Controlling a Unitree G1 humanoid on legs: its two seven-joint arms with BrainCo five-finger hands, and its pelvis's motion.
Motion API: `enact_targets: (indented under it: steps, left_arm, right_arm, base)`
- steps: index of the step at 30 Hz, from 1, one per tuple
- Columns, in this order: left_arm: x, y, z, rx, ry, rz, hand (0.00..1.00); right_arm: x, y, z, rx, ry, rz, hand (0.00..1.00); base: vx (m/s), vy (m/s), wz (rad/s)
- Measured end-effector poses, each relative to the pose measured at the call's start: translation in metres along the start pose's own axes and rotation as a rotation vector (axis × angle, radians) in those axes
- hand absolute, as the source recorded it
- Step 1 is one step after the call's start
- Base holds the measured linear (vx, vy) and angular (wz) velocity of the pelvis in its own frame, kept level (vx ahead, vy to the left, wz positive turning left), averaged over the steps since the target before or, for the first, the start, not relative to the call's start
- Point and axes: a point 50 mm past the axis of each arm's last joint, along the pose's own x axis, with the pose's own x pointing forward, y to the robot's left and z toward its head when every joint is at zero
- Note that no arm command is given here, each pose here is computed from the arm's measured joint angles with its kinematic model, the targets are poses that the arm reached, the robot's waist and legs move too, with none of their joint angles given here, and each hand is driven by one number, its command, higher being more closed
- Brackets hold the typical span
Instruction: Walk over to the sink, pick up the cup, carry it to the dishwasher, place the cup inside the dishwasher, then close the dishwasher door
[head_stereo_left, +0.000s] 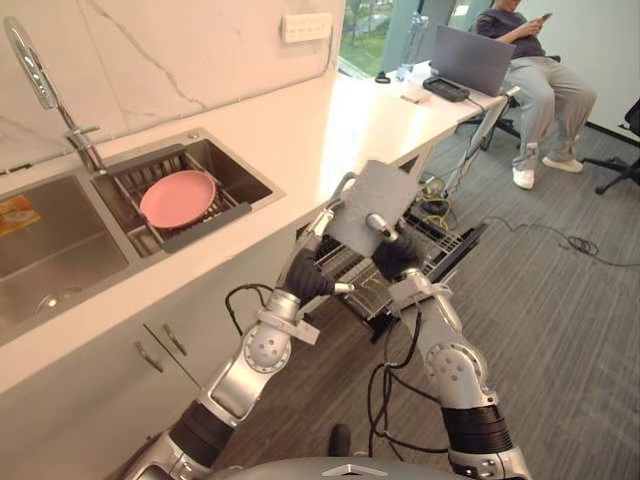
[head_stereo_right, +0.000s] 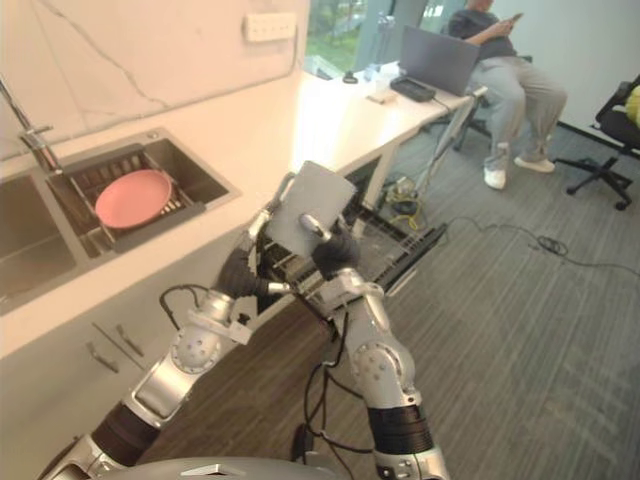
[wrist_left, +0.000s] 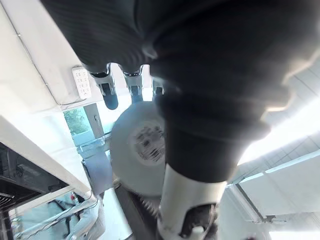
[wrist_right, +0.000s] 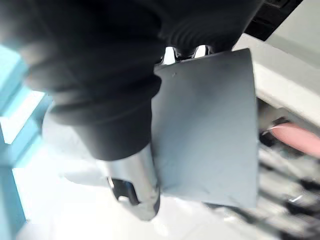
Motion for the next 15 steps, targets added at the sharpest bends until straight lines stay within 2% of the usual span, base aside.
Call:
enact_targets:
  steps: [2,3,6,15]
  left_arm:
    - [-0.006,-0.005,-0.007,-0.012,0.046,-0.027,0.0]
    - [-0.018,-0.018,-0.027,-0.012,0.164,-0.106,0.0]
    - [-0.035,-0.033,-0.042,-0.035,0.273,-0.184,0.0]
    - [-0.019,-0.022,-0.02,-0.166,0.187,-0.112,0.0]
  right_arm:
    - [0.0,-0.002,0.01,0.028,-0.082,-0.011,1.0]
    - [-0.001,0.004,0.024,0.078,-0.185,0.016,1.0]
    - [-0.004,0.013,0.043,0.093,-0.307,0.058,1.0]
    - [-0.008,0.003,0.052,0.135,-0.382,0.013,1.0]
  base:
    - [0.0,0.002,-0.06]
    - [0.03,0.003,-0.05]
    - [0.04,0.007,0.0]
    - [0.0,0.001,0.0]
